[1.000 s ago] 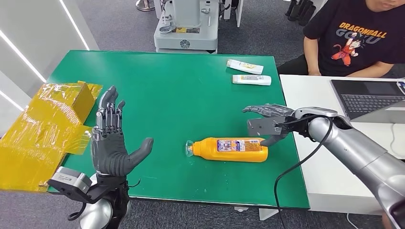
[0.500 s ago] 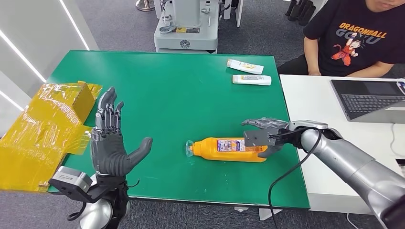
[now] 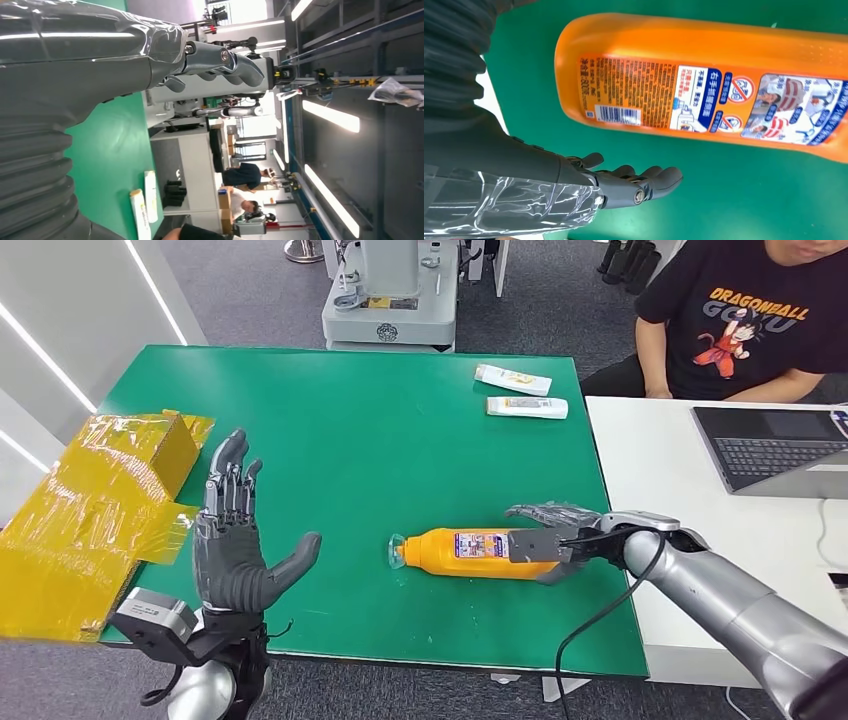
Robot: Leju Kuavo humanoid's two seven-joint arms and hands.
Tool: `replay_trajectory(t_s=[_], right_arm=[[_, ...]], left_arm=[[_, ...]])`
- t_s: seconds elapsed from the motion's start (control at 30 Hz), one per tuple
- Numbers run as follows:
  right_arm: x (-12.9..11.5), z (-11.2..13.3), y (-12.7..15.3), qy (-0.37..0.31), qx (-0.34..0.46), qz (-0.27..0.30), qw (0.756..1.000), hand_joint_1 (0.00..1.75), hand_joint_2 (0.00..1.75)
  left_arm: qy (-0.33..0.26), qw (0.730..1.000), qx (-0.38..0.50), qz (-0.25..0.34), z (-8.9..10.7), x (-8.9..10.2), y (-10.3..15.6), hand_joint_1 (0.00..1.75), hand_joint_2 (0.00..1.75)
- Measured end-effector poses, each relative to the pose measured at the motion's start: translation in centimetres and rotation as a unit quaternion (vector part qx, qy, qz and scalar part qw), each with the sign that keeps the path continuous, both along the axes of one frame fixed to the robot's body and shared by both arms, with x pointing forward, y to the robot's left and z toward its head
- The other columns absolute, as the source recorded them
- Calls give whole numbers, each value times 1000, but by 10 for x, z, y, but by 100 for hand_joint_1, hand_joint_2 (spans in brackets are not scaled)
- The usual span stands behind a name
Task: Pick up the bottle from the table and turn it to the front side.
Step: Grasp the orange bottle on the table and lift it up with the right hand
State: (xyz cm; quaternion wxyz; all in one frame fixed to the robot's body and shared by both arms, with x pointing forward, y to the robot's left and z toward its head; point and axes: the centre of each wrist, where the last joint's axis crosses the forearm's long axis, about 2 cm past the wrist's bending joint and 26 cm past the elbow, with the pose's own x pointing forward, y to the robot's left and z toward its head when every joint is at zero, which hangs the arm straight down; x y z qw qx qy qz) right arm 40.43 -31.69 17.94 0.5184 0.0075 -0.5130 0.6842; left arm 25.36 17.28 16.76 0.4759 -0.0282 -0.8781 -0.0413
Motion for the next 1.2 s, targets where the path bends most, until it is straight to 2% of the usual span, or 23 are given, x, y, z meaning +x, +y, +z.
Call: replay_trajectory(t_s=[0.5,0.67,0.93,1.07,1.2], right_arm=[[-14,-22,3,7,1,0,1000,0,175],[-19,-27,1,11,8,1,1000,0,175],[-26,-31,-5,15,10,-1,1000,0,175],[-27,-32,-7,15,14,0,1000,56,175],[-28,-32,-8,13,19,-1,1000,56,175]], left_arm=[[10,1000,17,-6,-7,-5,2,0,175],[14,999,33,-32,-10,-15,-1,0,175],[27,998,38,-34,-17,-25,2,0,175],[33,998,42,-30,-21,-30,4,0,175],[40,998,44,-27,-24,-36,6,0,175]])
